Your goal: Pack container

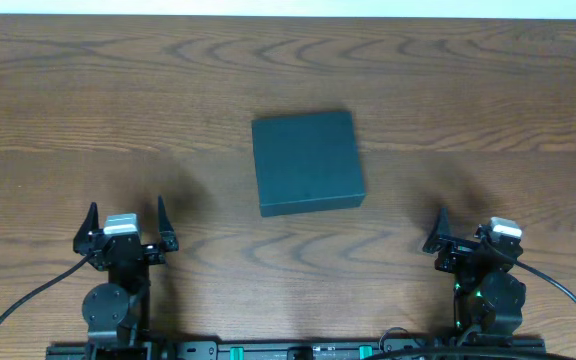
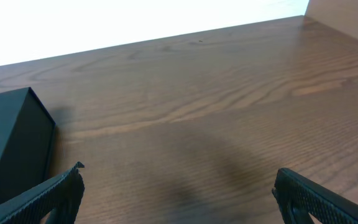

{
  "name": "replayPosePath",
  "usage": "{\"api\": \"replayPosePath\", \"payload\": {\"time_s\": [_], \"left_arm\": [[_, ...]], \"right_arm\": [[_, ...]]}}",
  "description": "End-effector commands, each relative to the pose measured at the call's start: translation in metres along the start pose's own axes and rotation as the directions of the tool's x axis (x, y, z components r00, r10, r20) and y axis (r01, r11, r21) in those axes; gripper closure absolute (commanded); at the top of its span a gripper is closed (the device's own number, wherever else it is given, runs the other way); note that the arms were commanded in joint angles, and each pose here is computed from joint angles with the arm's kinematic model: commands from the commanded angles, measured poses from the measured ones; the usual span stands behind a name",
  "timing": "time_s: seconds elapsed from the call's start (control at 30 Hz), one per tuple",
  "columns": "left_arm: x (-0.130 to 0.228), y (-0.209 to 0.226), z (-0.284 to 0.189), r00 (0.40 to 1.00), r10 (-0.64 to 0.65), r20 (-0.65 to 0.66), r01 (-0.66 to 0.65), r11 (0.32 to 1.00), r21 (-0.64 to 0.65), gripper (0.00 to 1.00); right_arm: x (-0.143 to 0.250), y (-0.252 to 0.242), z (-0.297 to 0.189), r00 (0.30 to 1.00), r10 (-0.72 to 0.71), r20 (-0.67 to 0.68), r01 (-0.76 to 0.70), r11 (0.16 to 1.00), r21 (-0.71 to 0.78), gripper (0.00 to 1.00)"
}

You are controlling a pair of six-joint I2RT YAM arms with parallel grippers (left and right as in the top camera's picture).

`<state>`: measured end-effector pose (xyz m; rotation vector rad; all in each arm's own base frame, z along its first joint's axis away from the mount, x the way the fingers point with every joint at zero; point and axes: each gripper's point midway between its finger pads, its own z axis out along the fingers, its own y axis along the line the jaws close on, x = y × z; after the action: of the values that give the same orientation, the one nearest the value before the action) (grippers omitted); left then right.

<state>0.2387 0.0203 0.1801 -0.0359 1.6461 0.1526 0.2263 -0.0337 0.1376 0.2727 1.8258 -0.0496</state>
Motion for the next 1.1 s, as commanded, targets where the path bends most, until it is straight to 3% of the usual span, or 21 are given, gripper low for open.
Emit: {"api": "replayPosePath", "payload": {"time_s": [0.0,0.17,1.07], "left_arm": [[0.012,-0.001,0.002,1.000,0.012,-0.021,-0.012,1.000,0.005,0.02],[0.045,-0.004,0.003,0.992,0.025,-0.125,-0.023,1.000,0.014,0.02],[0.044,-0.004,0.003,0.992,0.024,-0.123,-0.023,1.000,0.014,0.02]], "right_arm": [[0.004,0.002,0.001,1.000,-0.018,-0.006,0.018,1.000,-0.007,0.01],[0.004,0.002,0.001,1.000,-0.018,-0.006,0.018,1.000,-0.007,0.01],[0.004,0.002,0.001,1.000,-0.018,-0.006,0.018,1.000,-0.007,0.01]]}}
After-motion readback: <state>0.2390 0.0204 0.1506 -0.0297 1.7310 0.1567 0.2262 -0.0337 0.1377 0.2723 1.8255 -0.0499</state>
